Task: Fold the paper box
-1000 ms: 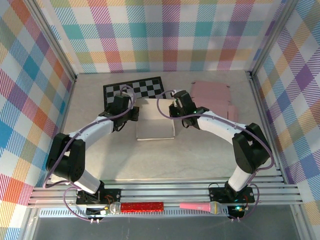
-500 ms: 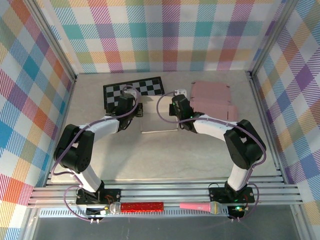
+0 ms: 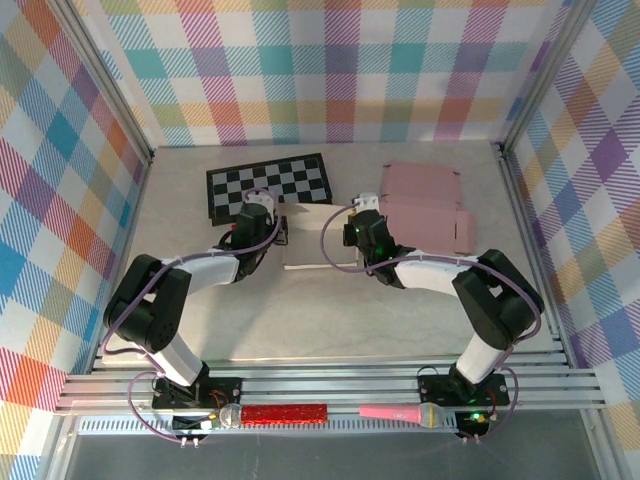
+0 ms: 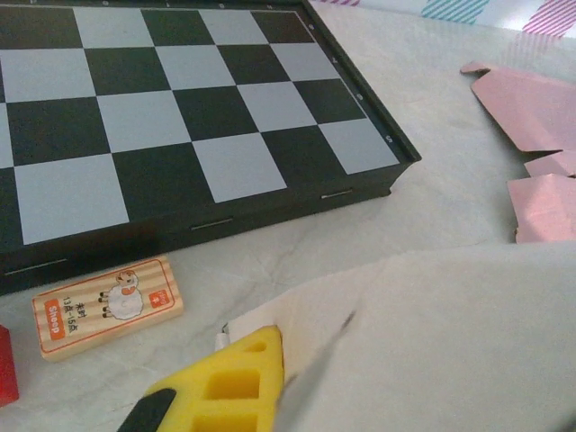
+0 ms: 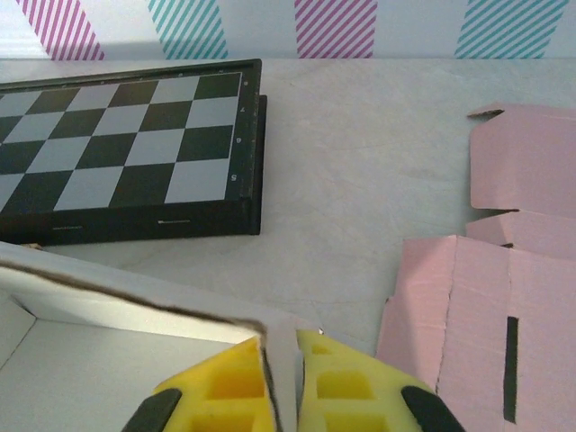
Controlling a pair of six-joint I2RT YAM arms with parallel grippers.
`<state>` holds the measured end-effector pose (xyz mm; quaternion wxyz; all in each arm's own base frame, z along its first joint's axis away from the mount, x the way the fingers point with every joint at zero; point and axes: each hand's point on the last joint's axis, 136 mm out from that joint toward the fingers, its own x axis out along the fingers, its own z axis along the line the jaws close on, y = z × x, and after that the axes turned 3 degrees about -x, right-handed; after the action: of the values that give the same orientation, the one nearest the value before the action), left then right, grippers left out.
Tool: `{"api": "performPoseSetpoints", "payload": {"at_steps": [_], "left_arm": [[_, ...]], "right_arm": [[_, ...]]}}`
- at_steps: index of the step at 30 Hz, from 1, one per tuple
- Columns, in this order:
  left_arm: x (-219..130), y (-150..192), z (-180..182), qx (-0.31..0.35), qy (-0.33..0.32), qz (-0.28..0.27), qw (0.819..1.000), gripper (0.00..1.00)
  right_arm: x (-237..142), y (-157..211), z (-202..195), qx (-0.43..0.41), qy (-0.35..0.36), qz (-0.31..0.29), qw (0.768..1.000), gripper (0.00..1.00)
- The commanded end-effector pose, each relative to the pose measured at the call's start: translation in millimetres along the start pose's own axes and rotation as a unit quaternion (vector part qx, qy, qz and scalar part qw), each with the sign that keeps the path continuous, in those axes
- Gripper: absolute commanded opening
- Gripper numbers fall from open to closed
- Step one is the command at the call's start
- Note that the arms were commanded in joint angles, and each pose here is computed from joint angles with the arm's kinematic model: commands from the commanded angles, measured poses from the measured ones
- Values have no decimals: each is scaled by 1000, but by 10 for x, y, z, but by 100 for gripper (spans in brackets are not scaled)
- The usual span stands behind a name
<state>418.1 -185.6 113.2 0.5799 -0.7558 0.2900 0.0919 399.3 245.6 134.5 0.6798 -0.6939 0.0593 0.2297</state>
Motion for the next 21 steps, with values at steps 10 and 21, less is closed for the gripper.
{"api": "performPoseSetpoints", "payload": {"at_steps": [10, 21], "left_arm": [[-137, 611, -284, 27, 24, 56, 998, 0], [-217, 849, -246, 38, 9, 15, 999, 0]], "right_arm": [[-184, 289, 181, -80, -38, -1, 996, 0], [-280, 397, 191, -87, -58, -36, 994, 0]]}}
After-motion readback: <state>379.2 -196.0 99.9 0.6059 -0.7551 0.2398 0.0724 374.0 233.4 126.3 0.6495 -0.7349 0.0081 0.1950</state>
